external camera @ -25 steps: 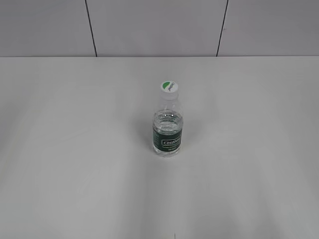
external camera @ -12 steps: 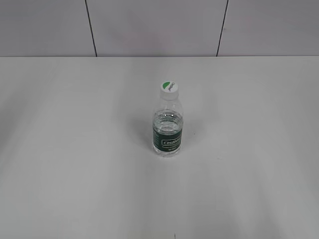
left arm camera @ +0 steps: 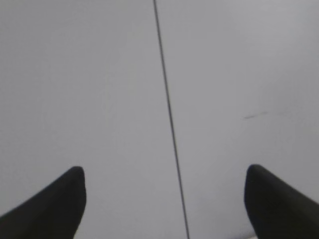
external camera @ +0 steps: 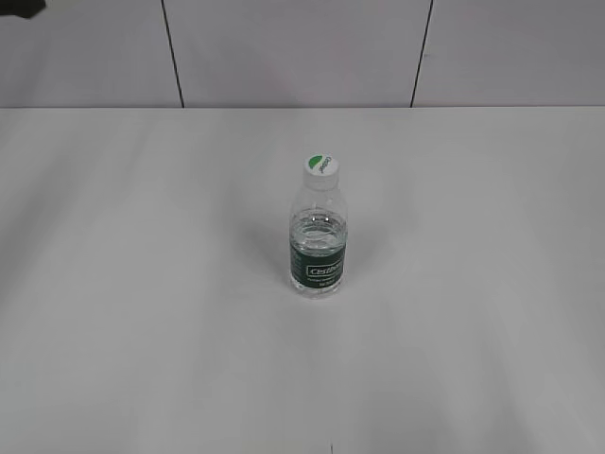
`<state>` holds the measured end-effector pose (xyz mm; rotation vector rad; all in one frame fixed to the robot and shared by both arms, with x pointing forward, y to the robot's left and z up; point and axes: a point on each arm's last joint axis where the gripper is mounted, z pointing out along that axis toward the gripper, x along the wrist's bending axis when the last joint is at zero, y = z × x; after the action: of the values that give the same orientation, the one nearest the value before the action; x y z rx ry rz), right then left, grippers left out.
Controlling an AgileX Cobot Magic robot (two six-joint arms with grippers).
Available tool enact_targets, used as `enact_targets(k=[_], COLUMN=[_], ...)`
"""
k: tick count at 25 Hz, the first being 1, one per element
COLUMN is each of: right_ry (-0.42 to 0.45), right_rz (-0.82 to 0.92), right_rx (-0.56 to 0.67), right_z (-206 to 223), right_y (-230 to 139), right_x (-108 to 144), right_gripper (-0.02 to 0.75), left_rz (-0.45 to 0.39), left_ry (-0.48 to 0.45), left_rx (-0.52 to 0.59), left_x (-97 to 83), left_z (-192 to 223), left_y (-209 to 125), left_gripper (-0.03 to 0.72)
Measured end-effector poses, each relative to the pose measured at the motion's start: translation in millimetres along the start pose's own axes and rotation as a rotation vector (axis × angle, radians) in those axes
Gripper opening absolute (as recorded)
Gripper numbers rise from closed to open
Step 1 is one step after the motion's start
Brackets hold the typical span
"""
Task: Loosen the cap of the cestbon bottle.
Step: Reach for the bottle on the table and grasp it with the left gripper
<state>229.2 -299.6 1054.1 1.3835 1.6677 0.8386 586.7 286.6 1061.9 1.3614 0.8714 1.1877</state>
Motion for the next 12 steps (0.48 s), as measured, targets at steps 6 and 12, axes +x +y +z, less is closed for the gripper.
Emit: enact_targets(k=[6, 12], right_ry=[0.000, 0.000], right_rz=[0.000, 0.000], right_rx=[0.000, 0.000], right_z=[0.0, 0.0], right_y=[0.0, 0.0], right_x=[0.0, 0.0], right_gripper=[0.518, 0.518], left_rz=[0.012, -0.006], left_ry=[-0.226, -0.362], left_rx=[0.011, -0.017], left_x=[-22.0, -26.7], left_z=[16.8, 10.4], left_y=[-52.5, -86.4], left_gripper=[0.590, 0.590])
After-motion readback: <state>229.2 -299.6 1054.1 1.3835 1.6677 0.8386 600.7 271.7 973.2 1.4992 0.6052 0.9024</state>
